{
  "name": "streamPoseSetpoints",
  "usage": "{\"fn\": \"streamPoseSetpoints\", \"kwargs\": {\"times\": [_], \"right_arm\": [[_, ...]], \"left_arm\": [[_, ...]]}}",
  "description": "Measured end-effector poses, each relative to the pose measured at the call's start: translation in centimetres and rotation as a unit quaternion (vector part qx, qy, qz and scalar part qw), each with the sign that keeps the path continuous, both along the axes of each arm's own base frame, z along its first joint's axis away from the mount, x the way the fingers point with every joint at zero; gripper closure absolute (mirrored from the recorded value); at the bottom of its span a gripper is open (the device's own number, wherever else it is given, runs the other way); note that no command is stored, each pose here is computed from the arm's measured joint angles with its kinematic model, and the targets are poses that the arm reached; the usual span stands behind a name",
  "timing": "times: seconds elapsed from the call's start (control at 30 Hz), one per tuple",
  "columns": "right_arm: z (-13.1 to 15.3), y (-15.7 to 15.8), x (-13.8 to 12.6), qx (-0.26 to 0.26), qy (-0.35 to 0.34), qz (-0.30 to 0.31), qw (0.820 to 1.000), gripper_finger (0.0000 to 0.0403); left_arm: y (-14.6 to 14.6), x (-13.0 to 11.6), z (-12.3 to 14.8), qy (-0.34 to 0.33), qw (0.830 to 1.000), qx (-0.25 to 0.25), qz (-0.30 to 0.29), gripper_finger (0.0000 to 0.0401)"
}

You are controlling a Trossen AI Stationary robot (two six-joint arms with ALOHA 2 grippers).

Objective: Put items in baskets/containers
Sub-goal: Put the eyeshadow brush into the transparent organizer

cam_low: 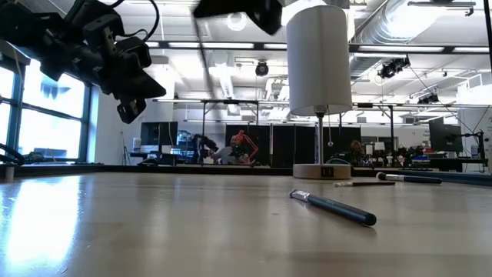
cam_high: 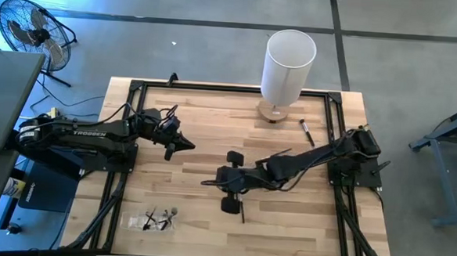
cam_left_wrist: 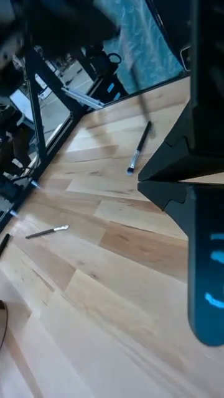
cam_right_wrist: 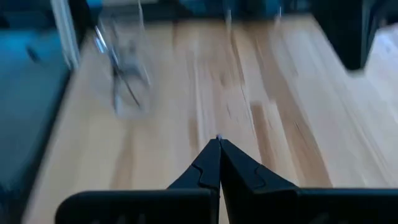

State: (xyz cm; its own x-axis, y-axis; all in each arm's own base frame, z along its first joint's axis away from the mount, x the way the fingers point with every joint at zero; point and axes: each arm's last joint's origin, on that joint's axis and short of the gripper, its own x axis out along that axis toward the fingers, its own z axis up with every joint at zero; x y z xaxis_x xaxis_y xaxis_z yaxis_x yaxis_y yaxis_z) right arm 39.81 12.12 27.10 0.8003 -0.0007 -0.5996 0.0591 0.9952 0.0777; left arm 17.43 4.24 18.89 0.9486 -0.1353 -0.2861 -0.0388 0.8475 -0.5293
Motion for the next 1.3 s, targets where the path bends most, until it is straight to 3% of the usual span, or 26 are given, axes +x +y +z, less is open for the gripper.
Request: {"fn": "streamPoseSetpoints", "kwargs": {"times": [0.3,0.67,0.87,1.03,1.2,1.3], "right_arm": [[3.1,2.0,1.2,0.05,-0.193,-0.037,0.979,0.0403],[5.2,3.0,2.2,0.066,-0.318,-0.052,0.944,0.0403],[6.0,4.3,5.0,0.036,-0.296,-0.036,0.954,0.0403],[6.0,4.8,6.2,0.02,-0.236,-0.043,0.971,0.0403],[3.6,4.7,5.2,0.016,-0.135,-0.112,0.984,0.0403],[1.7,4.5,4.5,0.051,-0.078,-0.154,0.984,0.0403]], "left_arm": [[0.2,0.0,0.0,0.002,1.0,0.015,0.02,0.04],[0.1,0.0,-0.1,0.002,0.999,0.036,0.012,0.04],[0.1,0.0,-0.1,0.0,0.999,0.046,0.008,0.04],[0.1,0.0,-0.1,0.0,0.999,0.042,-0.004,0.04],[0.0,0.0,-0.1,-0.002,0.999,0.037,-0.013,0.04],[0.0,-0.1,-0.2,0.002,0.999,0.034,-0.016,0.04]]}}
